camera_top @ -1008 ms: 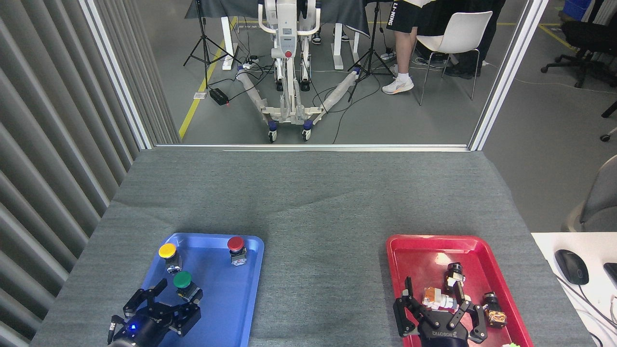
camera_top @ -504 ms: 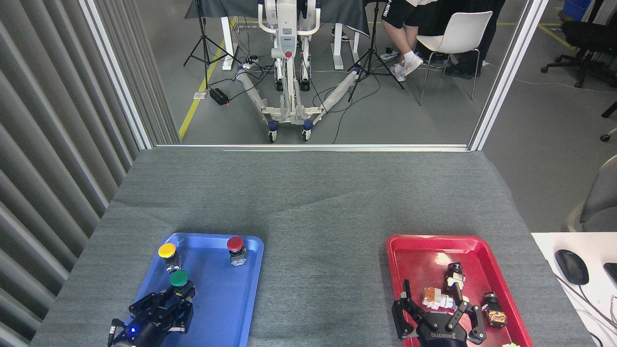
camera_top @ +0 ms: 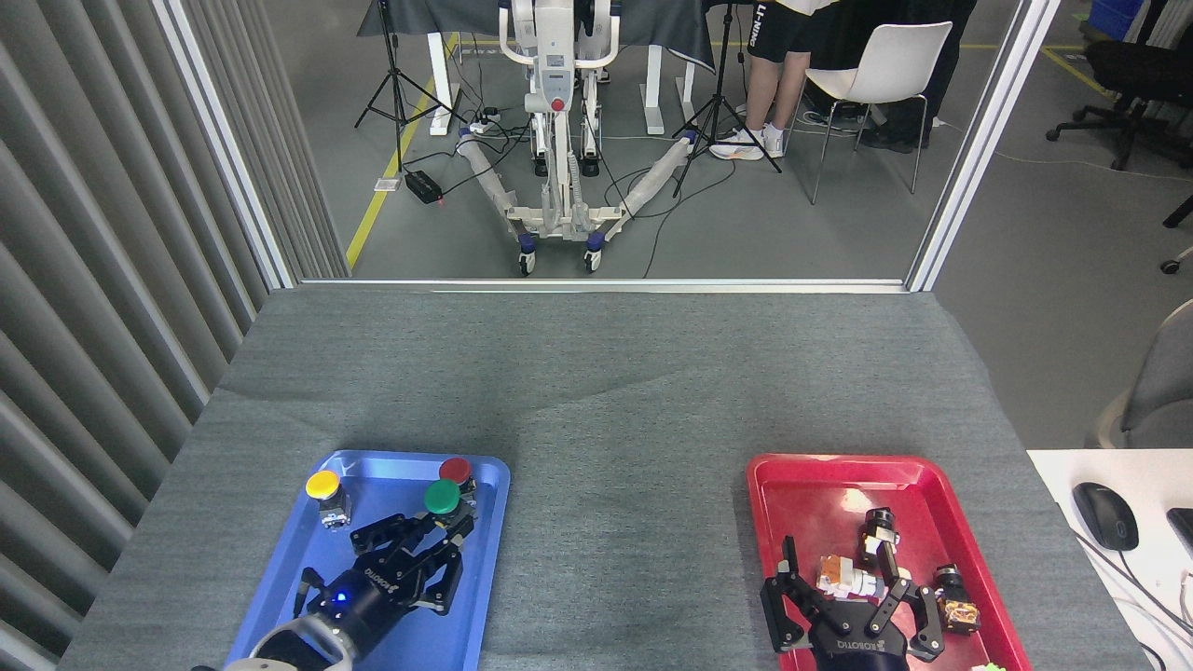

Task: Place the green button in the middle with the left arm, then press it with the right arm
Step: 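Carry the green button out of the tray and set it between the trays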

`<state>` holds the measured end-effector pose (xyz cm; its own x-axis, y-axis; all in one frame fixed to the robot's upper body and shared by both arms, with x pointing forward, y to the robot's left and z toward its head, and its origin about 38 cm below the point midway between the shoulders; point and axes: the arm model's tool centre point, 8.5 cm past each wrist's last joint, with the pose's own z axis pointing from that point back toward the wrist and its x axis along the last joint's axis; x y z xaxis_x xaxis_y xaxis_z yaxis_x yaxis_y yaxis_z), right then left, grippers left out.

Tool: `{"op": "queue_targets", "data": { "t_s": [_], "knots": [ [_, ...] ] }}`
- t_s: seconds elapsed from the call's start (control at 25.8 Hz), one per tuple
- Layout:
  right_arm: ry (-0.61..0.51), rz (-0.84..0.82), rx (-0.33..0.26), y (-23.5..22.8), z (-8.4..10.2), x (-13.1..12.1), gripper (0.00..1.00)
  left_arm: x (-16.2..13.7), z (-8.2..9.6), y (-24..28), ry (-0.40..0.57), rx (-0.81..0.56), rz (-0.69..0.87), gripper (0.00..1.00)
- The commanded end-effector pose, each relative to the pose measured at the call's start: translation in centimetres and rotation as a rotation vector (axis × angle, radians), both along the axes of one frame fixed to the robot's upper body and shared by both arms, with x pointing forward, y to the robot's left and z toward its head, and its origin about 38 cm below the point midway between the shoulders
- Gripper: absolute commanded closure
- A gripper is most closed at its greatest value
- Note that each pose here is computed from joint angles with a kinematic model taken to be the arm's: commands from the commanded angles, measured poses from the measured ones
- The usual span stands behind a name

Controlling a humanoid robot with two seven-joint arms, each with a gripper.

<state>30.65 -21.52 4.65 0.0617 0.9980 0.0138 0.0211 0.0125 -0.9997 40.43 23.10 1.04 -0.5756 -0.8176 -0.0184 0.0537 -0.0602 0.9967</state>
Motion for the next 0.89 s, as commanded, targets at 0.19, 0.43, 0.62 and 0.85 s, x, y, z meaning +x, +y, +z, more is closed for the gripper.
{"op": "queue_targets", "data": {
  "t_s": [0.19, 0.43, 0.62, 0.85],
  "knots": [
    [0.0, 0.0, 0.001, 0.0, -0.1, -0.1, 0.0, 0.7, -2.9, -13.3, 0.08, 0.079, -0.152, 1.0],
    [0.003, 0.0, 0.009, 0.3, -0.2, -0.1, 0.0, 1.0, -3.8, -13.6, 0.104, 0.093, -0.107, 1.0],
    [0.002, -0.001, 0.007, 0.2, -0.2, 0.1, 0.0, 0.9, -4.5, -13.6, 0.13, 0.1, -0.106, 1.0],
    [0.008, 0.003, 0.003, 0.1, -0.4, 0.0, 0.0, 0.7, -4.7, -14.6, 0.131, 0.13, -0.152, 0.92]
  ]
}}
